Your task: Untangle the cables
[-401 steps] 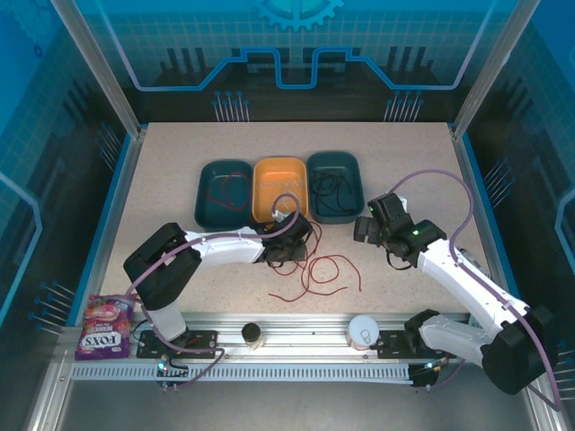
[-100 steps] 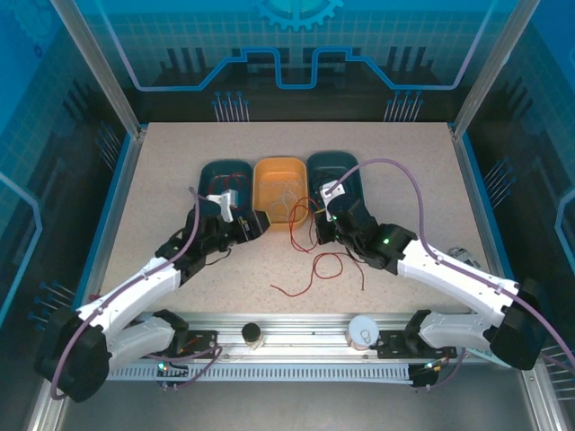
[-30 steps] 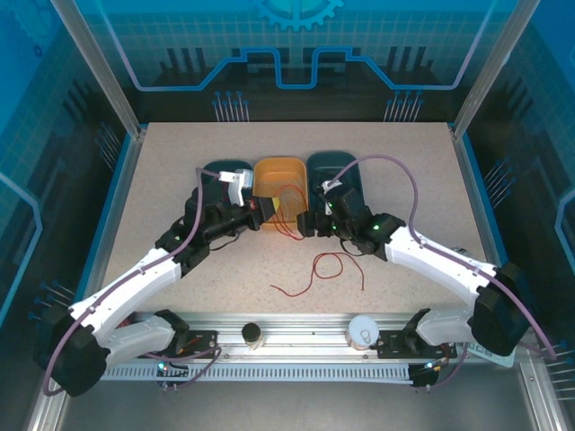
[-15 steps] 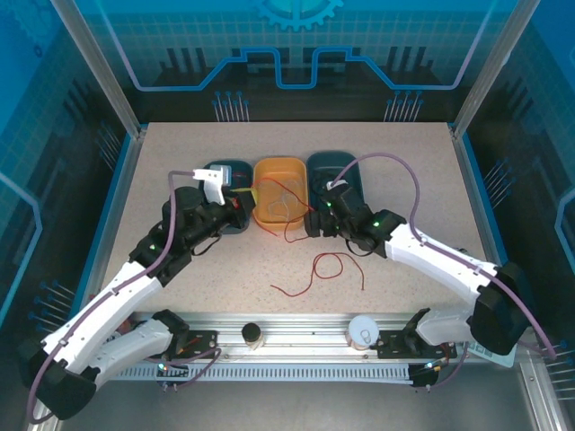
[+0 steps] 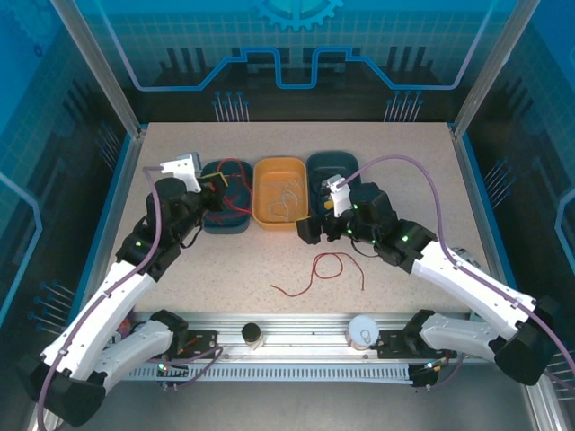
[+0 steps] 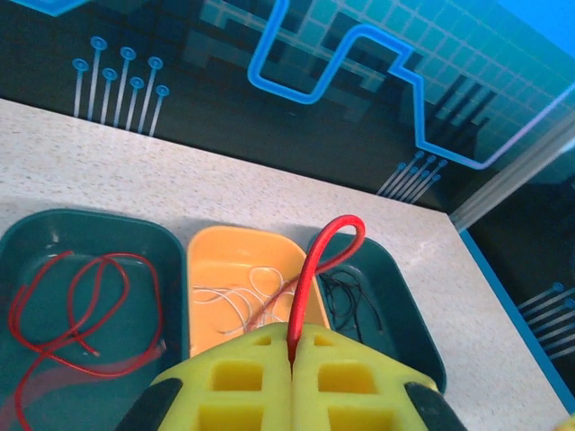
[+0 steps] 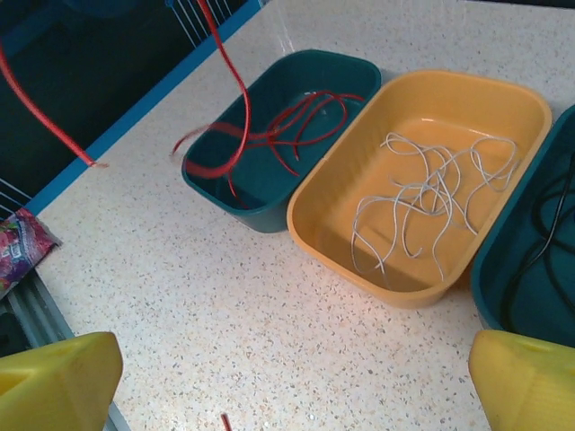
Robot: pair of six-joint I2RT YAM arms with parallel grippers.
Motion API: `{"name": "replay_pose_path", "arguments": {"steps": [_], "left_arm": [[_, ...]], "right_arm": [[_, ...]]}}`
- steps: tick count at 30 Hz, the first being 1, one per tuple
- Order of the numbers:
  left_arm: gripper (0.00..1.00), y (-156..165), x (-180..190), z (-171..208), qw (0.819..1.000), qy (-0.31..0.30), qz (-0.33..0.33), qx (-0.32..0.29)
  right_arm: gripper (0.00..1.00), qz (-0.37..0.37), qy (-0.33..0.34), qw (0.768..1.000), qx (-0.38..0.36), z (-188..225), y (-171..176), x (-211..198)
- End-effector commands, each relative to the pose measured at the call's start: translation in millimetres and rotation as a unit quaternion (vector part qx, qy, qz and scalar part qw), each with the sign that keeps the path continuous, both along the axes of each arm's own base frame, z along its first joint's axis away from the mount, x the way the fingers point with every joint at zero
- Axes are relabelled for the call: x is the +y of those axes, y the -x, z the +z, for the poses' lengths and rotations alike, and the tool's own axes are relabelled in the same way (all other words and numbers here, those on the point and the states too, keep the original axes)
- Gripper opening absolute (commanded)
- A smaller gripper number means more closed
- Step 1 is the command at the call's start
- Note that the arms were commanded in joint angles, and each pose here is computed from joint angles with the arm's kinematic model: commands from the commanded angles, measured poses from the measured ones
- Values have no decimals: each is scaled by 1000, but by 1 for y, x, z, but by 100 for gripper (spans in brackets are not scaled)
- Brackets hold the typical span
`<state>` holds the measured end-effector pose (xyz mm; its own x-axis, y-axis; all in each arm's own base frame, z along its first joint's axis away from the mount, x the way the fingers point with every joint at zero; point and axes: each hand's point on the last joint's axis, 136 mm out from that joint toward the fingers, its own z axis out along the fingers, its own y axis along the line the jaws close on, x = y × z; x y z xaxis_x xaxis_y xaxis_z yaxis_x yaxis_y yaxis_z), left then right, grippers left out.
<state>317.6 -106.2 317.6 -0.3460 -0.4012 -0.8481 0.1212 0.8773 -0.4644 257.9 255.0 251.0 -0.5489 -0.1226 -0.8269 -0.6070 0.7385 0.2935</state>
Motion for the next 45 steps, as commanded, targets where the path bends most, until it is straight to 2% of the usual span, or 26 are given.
{"name": "replay_pose_path", "arguments": {"steps": [1, 8, 16, 22, 31, 45], "left_arm": [[0, -8, 16, 20, 999, -7, 31, -21], [0, -25, 42, 32, 995, -47, 85, -37], [0, -45, 49, 25, 992, -64, 102, -30], [0, -58, 51, 11, 992, -65, 111, -14], [0, -78, 63, -23, 985, -99, 139, 17], [0, -95, 58, -65, 984, -101, 134, 67]], "right_arm": [[100, -8, 0, 1000, -13, 2, -2, -6], [100, -55, 16, 998, -11, 0, -10, -20], [100, -85, 26, 996, -9, -3, -14, -30], [100, -88, 25, 996, -5, -5, -15, -30], [100, -94, 30, 995, 4, -10, -16, -32], [100, -104, 35, 994, 6, -11, -17, -36]]}}
